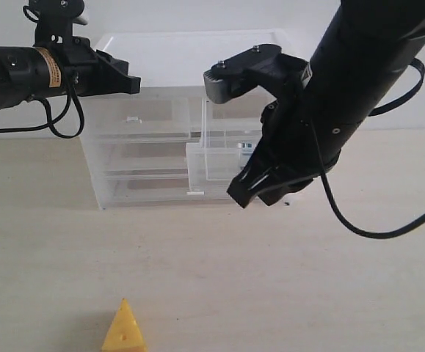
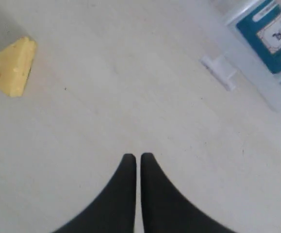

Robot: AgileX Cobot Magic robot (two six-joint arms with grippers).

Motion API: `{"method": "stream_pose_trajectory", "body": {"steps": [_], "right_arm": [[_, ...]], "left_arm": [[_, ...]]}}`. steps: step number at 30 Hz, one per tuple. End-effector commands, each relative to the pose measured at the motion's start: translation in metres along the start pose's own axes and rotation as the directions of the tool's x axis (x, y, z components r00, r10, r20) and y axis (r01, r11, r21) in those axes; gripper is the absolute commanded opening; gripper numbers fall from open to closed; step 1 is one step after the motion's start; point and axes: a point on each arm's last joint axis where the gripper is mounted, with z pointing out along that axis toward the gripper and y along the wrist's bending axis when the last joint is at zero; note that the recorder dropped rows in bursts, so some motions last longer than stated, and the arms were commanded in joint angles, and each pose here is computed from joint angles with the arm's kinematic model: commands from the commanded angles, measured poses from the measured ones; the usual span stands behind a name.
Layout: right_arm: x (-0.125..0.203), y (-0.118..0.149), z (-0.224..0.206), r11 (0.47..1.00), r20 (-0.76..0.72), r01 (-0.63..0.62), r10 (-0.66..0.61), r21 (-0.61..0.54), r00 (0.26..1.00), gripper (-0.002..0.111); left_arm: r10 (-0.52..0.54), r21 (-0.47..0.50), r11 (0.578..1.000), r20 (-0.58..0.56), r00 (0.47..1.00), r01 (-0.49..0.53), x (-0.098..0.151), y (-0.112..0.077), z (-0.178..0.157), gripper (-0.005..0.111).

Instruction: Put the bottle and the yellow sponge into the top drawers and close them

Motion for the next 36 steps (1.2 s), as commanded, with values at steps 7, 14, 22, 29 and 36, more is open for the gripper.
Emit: {"method": "stream_pose_trajectory", "body": {"steps": [7,14,22,29,36], "right_arm": [[-0.017,-0.012,0.032,0.992,0.083,-0.093,0.086,0.08,0.993,0.029],[-0.028,-0.022,0.04,0.981,0.186,-0.091,0.059,0.171,0.981,0.035],[-0.038,-0.029,0.041,0.967,0.285,-0.074,0.002,0.244,0.958,0.035],[-0.05,-0.032,0.036,0.964,0.412,-0.07,-0.043,0.255,0.91,0.035],[-0.047,-0.055,0.033,0.954,0.451,-0.148,0.015,0.261,0.892,0.035]], "left_arm": [[0.008,-0.041,0.999,-0.082,0.997,-0.012,0.014,0.003,0.004,0.004],[0.006,-0.037,0.999,-0.082,0.997,-0.009,0.015,0.002,0.004,0.004],[0.006,-0.035,0.999,-0.079,0.997,-0.009,0.015,0.002,0.004,0.004],[0.006,-0.035,0.999,-0.082,0.997,-0.008,0.016,0.002,0.003,0.004],[0.006,-0.035,0.999,-0.082,0.997,-0.008,0.016,0.002,0.003,0.004]]}}
